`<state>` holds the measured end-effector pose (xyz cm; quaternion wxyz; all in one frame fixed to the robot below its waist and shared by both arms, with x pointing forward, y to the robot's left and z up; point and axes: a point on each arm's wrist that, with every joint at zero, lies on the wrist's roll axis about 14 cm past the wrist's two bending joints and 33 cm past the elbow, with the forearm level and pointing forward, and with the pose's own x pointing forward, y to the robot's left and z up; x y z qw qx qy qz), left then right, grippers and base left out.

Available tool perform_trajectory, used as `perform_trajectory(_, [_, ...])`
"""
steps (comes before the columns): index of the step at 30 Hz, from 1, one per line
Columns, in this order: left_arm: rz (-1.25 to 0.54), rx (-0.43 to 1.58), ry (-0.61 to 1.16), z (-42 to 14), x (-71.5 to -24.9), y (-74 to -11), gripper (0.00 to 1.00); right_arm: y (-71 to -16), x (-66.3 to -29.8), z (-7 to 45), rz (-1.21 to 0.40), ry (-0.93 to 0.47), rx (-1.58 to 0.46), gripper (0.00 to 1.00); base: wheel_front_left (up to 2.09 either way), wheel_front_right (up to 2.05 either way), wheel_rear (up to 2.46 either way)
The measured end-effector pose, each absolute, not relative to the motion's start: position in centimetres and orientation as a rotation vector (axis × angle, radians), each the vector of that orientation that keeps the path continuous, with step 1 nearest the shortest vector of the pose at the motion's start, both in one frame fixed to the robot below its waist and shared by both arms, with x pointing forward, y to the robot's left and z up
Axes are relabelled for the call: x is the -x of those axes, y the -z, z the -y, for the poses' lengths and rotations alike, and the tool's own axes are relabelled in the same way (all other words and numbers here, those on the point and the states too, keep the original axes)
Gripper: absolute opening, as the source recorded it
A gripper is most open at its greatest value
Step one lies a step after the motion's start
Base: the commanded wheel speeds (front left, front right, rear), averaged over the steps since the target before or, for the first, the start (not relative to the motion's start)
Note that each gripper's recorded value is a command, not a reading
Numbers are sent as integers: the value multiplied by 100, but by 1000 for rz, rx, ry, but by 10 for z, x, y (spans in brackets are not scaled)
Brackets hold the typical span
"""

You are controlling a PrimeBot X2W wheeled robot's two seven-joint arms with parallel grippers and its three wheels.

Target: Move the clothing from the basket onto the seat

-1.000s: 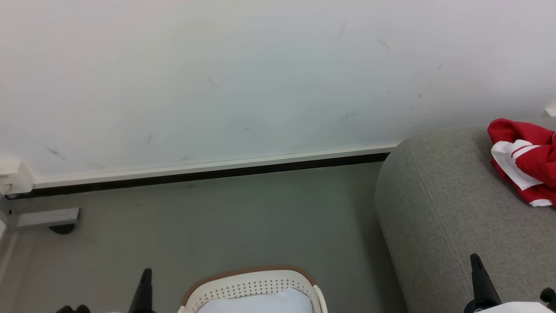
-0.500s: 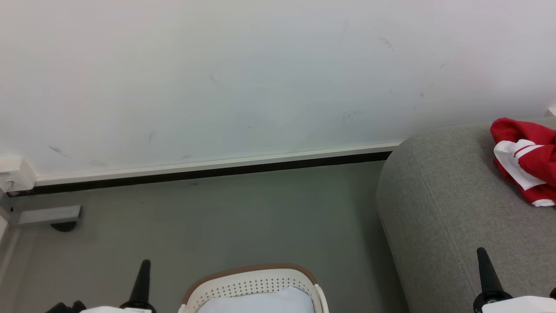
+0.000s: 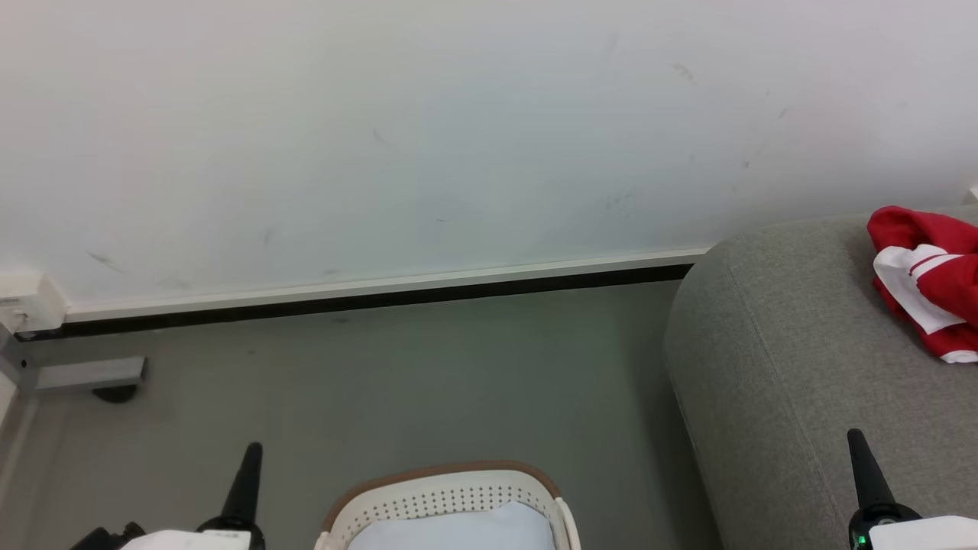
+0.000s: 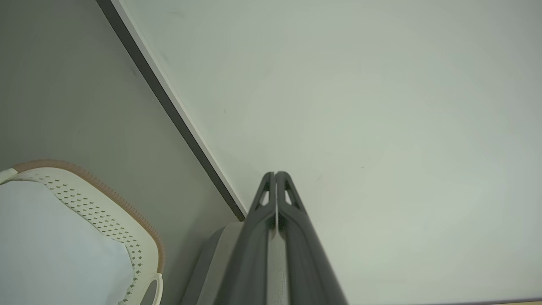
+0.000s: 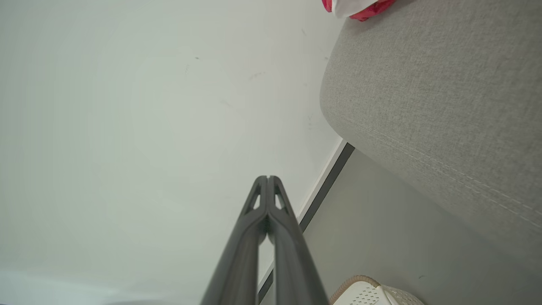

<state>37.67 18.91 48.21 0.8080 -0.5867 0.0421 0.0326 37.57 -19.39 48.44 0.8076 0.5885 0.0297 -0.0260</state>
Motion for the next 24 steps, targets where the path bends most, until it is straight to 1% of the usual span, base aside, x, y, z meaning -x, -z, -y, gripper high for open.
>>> perform_trajectory(24, [-47, 1446, -36, -194, -384, -494, 0, -497, -383, 198, -28, 30, -1448, 0, 0, 0, 0])
